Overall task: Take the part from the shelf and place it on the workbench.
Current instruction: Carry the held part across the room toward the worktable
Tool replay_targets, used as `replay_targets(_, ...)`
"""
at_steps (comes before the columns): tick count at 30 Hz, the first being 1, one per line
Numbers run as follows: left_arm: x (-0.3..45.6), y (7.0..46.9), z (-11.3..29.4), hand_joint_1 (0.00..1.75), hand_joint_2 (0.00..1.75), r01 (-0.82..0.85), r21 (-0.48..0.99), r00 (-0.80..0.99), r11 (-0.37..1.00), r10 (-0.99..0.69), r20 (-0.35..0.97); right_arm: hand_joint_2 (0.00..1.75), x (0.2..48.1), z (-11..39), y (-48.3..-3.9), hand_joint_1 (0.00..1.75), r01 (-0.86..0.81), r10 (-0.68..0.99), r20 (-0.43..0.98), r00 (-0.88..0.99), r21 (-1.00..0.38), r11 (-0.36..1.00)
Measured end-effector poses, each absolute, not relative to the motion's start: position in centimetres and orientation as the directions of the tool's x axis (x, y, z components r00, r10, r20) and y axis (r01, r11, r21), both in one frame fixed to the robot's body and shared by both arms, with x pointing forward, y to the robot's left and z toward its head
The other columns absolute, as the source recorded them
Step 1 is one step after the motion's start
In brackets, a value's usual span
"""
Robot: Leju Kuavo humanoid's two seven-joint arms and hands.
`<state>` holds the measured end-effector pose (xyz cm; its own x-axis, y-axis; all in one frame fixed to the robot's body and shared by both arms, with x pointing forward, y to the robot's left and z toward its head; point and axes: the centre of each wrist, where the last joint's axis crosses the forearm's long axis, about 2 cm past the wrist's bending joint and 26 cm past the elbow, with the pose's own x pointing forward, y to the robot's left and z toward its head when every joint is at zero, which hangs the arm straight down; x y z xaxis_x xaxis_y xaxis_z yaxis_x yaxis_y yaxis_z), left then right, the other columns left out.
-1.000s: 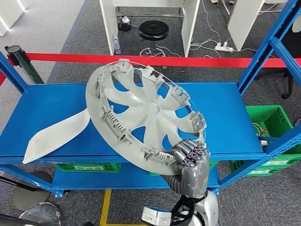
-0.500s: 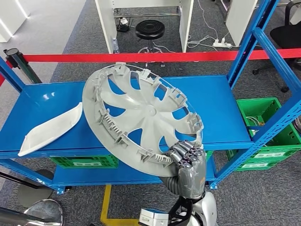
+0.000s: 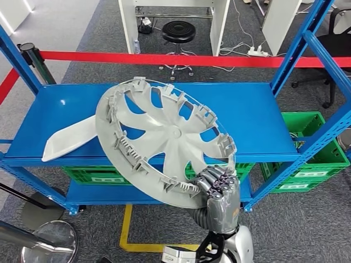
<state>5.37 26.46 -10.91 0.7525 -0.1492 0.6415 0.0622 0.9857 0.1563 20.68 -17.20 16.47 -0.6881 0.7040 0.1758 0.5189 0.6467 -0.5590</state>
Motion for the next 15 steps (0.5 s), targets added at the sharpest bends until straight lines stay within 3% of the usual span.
replay_targets(15, 5.35, 26.50, -10.91, 0.00, 1.75, 0.065, 0.161, 0.759, 0.985, -0.154, 0.632, 1.75, 20.52, 16.47, -16.99, 1.75, 0.516, 0.705, 0.164, -0.690, -0.572, 0.638)
